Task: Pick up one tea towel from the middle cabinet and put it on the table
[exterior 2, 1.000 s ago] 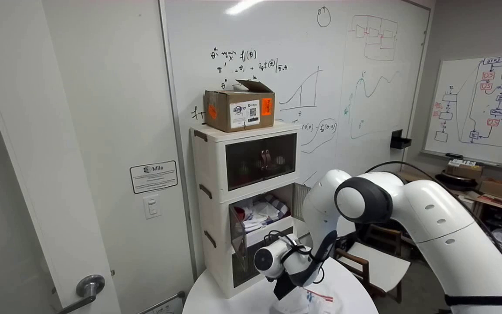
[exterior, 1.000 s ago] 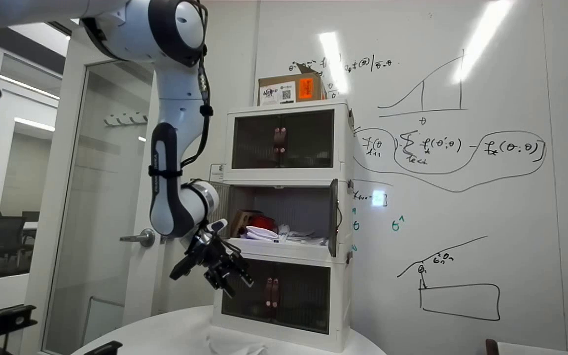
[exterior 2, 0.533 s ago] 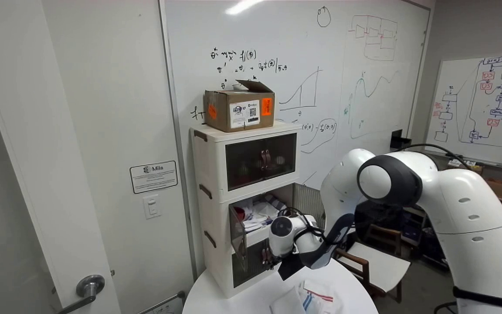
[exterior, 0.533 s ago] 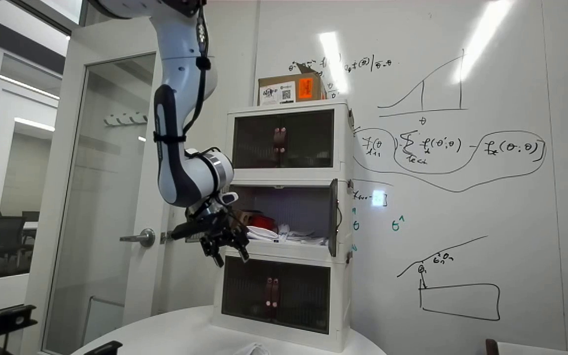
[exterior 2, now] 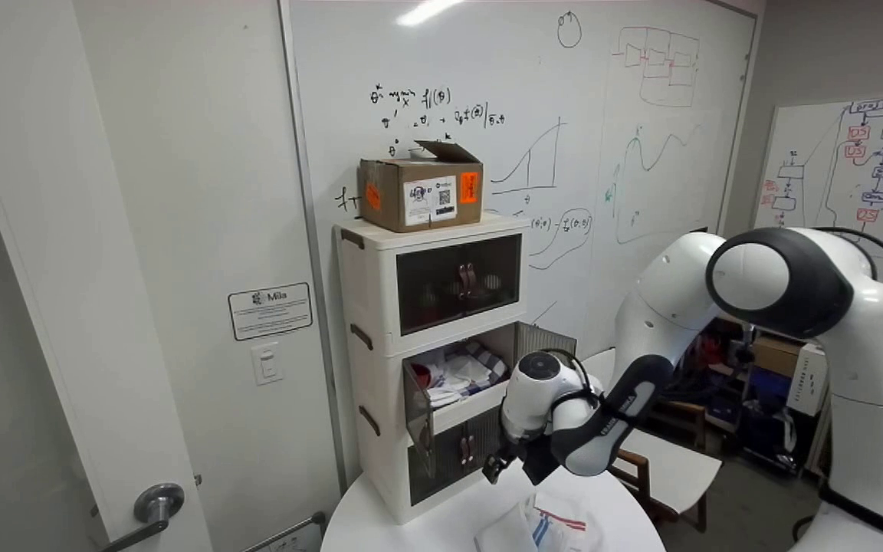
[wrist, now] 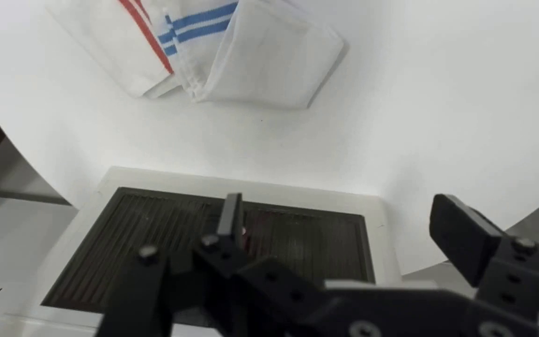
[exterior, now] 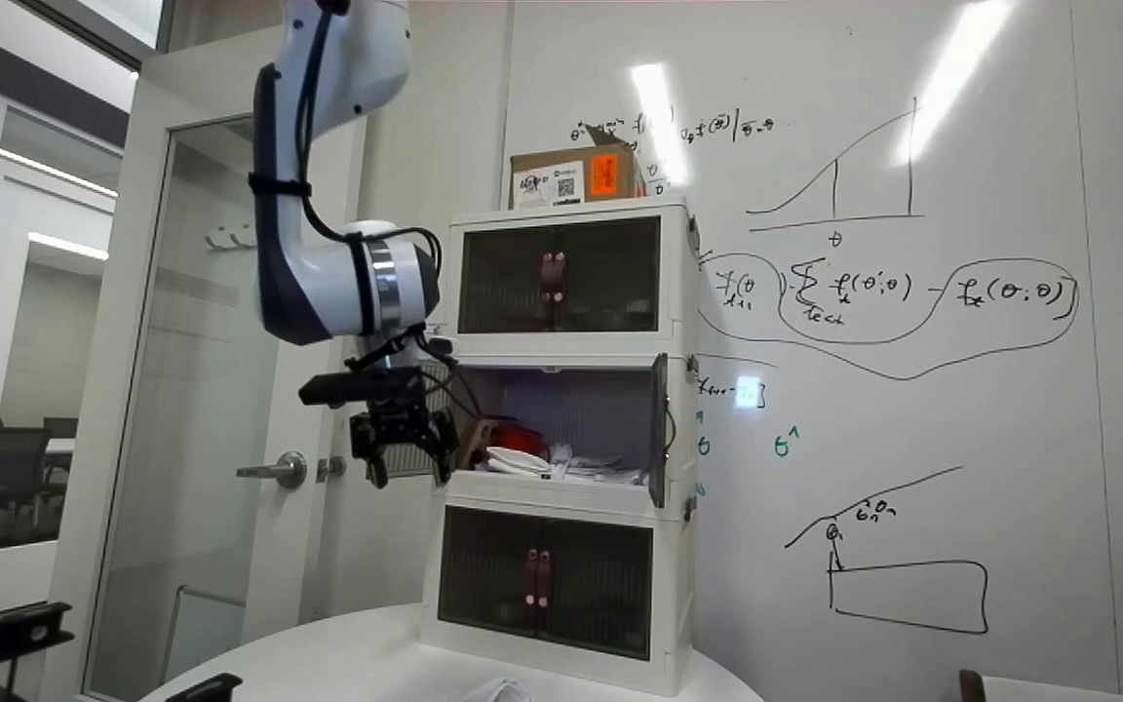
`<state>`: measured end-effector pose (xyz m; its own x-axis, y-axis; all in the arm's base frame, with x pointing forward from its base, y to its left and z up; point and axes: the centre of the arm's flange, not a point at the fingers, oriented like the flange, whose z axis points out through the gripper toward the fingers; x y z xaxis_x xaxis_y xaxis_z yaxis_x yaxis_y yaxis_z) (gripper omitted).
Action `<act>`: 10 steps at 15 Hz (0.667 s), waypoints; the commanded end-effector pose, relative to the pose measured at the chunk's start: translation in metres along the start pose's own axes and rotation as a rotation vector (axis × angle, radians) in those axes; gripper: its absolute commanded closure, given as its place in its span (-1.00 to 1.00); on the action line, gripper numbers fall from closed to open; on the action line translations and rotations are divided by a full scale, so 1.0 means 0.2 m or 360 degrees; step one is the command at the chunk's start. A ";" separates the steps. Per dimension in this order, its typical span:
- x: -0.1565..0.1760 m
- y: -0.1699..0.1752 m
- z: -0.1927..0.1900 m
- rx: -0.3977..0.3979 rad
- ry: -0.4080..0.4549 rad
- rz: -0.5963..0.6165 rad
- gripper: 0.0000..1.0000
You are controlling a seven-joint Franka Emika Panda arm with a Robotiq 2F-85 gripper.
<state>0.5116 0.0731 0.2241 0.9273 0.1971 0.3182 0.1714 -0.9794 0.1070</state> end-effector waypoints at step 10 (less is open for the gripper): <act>0.32 0.26 -0.86 -0.0214 -0.0480 0.0874 -1.00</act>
<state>0.5248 0.0638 0.3615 0.9629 -0.2438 0.1159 -0.2546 -0.9628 0.0902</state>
